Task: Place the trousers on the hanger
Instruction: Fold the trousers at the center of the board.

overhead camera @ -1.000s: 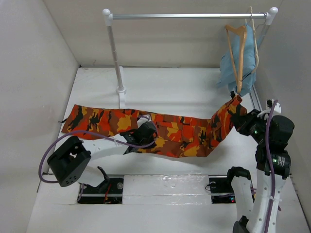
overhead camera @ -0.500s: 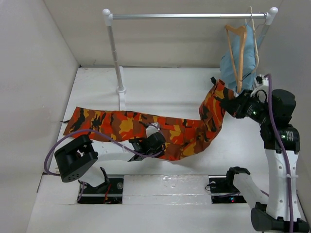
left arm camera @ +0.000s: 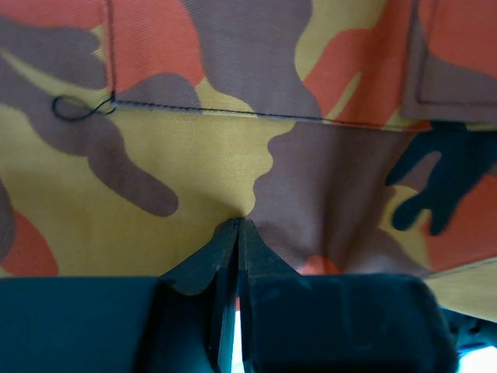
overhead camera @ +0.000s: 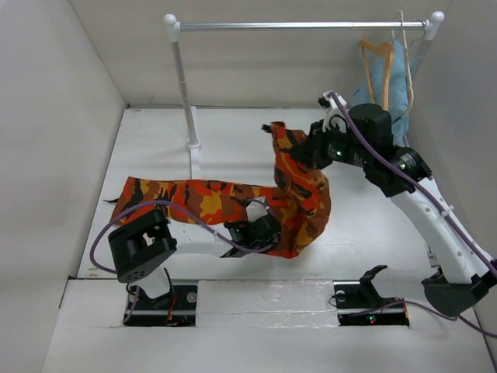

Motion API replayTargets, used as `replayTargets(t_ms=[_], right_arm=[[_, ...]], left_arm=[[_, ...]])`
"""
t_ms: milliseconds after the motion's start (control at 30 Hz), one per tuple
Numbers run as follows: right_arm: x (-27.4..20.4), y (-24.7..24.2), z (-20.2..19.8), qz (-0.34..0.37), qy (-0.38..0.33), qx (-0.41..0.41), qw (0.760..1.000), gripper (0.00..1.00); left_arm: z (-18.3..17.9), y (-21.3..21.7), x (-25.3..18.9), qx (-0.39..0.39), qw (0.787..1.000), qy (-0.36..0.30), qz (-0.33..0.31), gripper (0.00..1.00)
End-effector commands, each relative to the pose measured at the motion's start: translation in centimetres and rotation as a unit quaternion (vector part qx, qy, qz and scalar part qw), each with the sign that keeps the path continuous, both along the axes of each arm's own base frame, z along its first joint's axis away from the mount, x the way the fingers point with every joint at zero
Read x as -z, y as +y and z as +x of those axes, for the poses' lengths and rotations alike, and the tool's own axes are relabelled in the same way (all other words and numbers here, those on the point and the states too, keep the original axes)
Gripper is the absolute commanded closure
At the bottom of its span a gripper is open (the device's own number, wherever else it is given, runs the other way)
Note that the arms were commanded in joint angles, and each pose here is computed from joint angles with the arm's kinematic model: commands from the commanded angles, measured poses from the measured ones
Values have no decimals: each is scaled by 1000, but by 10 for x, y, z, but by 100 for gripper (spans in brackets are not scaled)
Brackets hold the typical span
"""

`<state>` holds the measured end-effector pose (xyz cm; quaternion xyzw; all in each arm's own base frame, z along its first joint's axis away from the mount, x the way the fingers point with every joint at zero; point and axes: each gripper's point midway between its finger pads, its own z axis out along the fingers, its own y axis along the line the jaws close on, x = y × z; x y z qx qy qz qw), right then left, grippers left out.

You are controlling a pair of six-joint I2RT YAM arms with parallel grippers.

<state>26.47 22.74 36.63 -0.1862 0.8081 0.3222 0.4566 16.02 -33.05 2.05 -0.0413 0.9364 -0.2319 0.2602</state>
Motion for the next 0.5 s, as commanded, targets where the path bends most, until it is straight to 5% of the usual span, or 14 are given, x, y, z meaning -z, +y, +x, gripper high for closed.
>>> replayTargets(t_ms=[0,267,467], right_arm=[[-62,-10,18,35,-104,49,993,100],[-68,-19,19,72,-113,40,990,100],[-86,-21,18,90,-121,39,988,100]], left_arm=[[-16,-5,20,6,999,30,28,100],[-44,-91,15,67,997,39,-15,100],[-40,-107,0,71,995,-17,63,100]])
